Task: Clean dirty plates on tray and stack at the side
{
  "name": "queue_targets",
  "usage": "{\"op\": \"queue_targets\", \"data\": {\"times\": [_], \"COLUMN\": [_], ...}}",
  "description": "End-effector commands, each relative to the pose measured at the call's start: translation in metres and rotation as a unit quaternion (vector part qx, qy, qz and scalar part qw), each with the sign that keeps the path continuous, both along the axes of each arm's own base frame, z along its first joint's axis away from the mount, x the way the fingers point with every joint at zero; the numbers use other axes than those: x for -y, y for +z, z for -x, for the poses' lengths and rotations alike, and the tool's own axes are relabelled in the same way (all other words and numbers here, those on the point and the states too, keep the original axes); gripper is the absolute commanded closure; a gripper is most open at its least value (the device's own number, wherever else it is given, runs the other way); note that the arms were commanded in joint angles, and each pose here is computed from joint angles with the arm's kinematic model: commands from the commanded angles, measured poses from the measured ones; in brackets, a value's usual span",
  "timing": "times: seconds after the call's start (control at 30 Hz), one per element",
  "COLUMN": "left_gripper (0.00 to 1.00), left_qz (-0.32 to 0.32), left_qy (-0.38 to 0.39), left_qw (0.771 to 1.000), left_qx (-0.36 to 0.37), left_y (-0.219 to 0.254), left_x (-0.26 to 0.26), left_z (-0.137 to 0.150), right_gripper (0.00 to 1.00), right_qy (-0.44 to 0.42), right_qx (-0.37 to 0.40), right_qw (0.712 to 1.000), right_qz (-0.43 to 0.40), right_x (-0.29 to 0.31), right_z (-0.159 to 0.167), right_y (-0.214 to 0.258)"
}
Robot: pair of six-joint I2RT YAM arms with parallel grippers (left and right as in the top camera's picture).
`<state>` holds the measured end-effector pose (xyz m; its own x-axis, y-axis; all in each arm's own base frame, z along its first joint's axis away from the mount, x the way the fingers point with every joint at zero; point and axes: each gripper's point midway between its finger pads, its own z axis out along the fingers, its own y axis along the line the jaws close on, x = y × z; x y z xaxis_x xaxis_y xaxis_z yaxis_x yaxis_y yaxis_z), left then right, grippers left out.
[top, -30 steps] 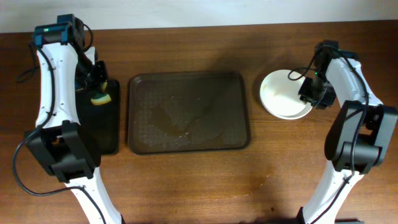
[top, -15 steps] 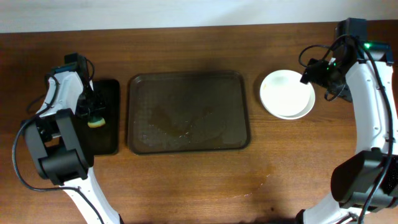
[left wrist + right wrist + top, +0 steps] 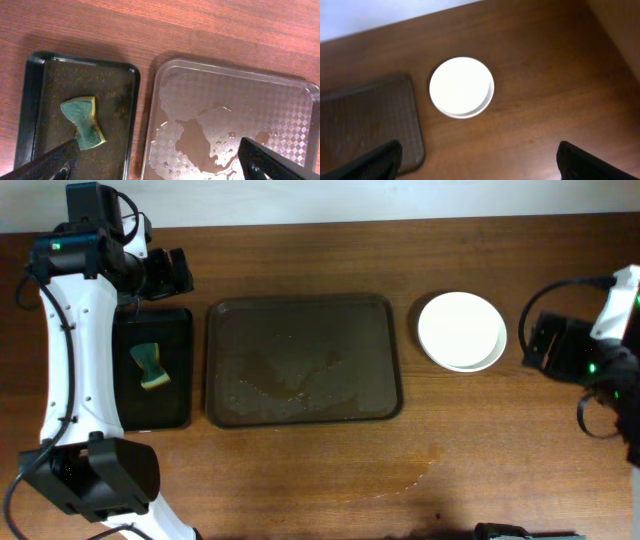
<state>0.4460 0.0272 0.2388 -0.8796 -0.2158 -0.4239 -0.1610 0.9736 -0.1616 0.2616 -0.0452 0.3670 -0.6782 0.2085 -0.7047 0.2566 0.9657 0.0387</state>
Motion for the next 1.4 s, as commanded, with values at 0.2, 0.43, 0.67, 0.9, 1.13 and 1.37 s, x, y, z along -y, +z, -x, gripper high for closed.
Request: {"op": "queue_targets", "data": {"times": [0.2, 0.43, 0.67, 0.9, 1.13, 1.37], "left_gripper": [0.01, 0.01, 0.01, 0.01, 0.01, 0.01], "left_qz": [0.006, 0.006, 0.006, 0.006, 0.006, 0.006], "left_qy": [-0.002, -0.002, -0.002, -0.002, -0.002, -0.002], "left_qw": [1.0, 1.0, 1.0, 1.0, 1.0, 1.0], "left_qx": [-0.002, -0.002, -0.002, -0.002, -0.002, -0.002], "left_y": [-0.002, -0.002, -0.002, -0.002, -0.002, -0.002], "left_x": [0.0, 0.0, 0.0, 0.0, 0.0, 0.0], "left_z": [0.0, 0.0, 0.0, 0.0, 0.0, 0.0], "right_gripper": [0.02, 0.02, 0.01, 0.02, 0.02, 0.02], "right_qy": [0.126, 0.14, 0.172, 0.139, 0.136, 0.136], "right_qx": [-0.04, 0.225, 0.389, 0.398, 0.349, 0.349], "right_qw": [0.982, 0.964, 0.905, 0.907, 0.927, 0.927], "right_qz": [-0.132, -0.038, -0.002, 0.012, 0.01, 0.01], "right_x": [-0.065, -0.053, -0.068, -0.061, -0.059, -0.059], "right_z": [0.027, -0.009, 0.026, 0.017, 0.016, 0.016], "right_y": [-0.011, -0.001, -0.12, -0.178, -0.21, -0.21]}}
